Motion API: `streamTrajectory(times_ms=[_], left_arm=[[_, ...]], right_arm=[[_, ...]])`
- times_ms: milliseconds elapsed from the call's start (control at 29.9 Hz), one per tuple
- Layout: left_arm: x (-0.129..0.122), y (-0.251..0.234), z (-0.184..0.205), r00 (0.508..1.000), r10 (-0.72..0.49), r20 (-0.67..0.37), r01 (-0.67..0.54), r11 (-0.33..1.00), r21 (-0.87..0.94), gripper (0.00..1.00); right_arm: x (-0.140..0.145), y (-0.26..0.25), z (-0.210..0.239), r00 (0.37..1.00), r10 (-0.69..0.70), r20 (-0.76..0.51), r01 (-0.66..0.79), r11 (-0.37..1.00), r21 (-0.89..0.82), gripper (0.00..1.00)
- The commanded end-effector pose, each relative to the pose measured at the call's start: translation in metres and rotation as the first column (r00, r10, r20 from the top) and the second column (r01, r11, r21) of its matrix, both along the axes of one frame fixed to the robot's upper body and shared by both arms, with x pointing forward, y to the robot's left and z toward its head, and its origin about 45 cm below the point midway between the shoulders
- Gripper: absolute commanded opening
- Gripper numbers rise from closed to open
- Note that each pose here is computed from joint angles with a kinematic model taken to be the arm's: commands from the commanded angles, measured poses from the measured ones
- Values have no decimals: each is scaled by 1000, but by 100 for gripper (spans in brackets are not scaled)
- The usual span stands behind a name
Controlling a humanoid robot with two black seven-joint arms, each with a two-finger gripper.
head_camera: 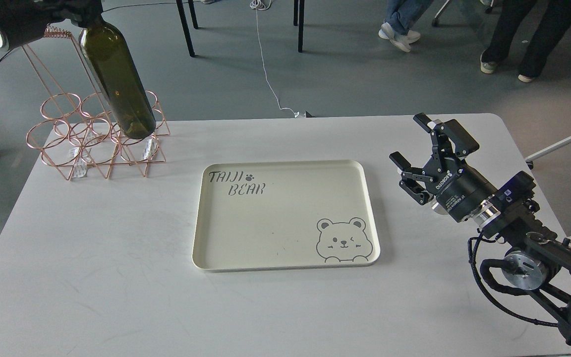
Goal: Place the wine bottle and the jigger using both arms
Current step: 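Lower the bottle into a slot of the copper rack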
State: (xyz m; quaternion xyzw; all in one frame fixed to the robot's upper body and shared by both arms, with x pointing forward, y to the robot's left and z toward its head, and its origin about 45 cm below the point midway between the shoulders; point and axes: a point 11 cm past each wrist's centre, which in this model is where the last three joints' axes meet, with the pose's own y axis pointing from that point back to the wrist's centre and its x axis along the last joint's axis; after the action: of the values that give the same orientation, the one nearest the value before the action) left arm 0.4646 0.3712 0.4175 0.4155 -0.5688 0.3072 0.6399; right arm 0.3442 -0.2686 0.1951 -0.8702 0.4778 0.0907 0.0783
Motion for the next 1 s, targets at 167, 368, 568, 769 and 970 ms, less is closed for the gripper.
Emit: streamTrajectory(times_ms=[167,368,568,769,970], left_arm=[[-2,9,3,1000,19,2,-19,1000,14,5],[-2,16,2,999,38,-3,-38,999,16,6],[-3,16,1,999,38,-14,-38,999,15,6],[-3,17,-2,999,40,-18,-39,999,17,6],[-2,18,0,999,43,-15,-43,999,16,6]], right_arm=[[0,0,0,1000,0,0,0,1000,0,99],[0,0,0,1000,-1,-1,1,1000,0,99],[0,0,0,1000,0,0,0,1000,-2,99],[-2,-1,-2,1000,-1,-6,1,1000,-1,99],[-4,0,-4,1000,2,-7,-2,1000,-8,99]])
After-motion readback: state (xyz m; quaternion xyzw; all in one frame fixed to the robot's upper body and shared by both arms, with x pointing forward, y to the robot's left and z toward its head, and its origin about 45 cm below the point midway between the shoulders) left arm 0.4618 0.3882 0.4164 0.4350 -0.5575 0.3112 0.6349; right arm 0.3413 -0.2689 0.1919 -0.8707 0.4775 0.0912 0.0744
